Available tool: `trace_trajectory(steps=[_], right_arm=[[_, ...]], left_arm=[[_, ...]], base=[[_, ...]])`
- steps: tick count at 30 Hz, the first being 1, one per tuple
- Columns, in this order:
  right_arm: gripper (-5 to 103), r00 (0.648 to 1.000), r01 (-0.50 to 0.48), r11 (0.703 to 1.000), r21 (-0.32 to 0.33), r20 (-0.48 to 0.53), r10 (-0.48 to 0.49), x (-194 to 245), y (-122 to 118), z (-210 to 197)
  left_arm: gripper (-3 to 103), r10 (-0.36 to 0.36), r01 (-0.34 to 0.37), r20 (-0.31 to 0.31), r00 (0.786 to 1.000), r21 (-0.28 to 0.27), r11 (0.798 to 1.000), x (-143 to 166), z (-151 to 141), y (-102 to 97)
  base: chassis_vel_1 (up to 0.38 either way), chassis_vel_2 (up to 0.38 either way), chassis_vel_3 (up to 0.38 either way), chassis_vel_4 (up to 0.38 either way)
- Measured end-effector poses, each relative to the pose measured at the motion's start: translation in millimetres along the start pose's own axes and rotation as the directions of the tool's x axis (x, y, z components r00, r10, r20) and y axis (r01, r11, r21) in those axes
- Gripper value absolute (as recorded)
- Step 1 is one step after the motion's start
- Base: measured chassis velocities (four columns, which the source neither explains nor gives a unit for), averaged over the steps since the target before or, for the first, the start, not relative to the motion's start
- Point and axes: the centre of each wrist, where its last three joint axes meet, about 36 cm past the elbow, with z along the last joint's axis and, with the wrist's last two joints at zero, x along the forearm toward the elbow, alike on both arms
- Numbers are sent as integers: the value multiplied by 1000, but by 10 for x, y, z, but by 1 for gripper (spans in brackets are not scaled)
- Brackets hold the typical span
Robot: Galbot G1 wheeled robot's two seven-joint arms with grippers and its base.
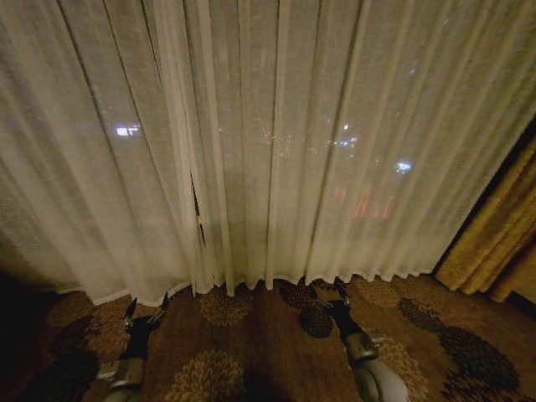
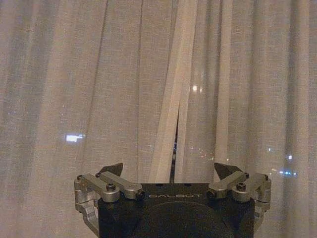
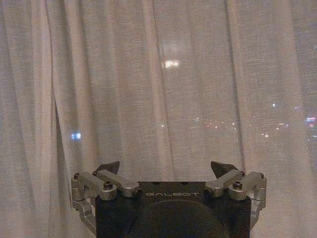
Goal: Open the curtains by pulling them apart, changing their state from closed to fully open.
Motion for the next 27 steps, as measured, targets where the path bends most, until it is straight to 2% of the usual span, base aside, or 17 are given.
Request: trace_trajectory(steps=[15, 27], right_arm=[[100, 999, 37, 999, -13, -7, -37, -73, 12, 34], [100, 995, 98, 995, -8, -13, -98, -32, 157, 42]], left_arm=[[100, 0, 0, 0, 1000, 0, 1000, 0, 0, 0], [100, 0, 0, 0, 1000, 0, 1000, 0, 0, 0]], base=[[-50, 49, 44, -46], [-278, 295, 264, -304]])
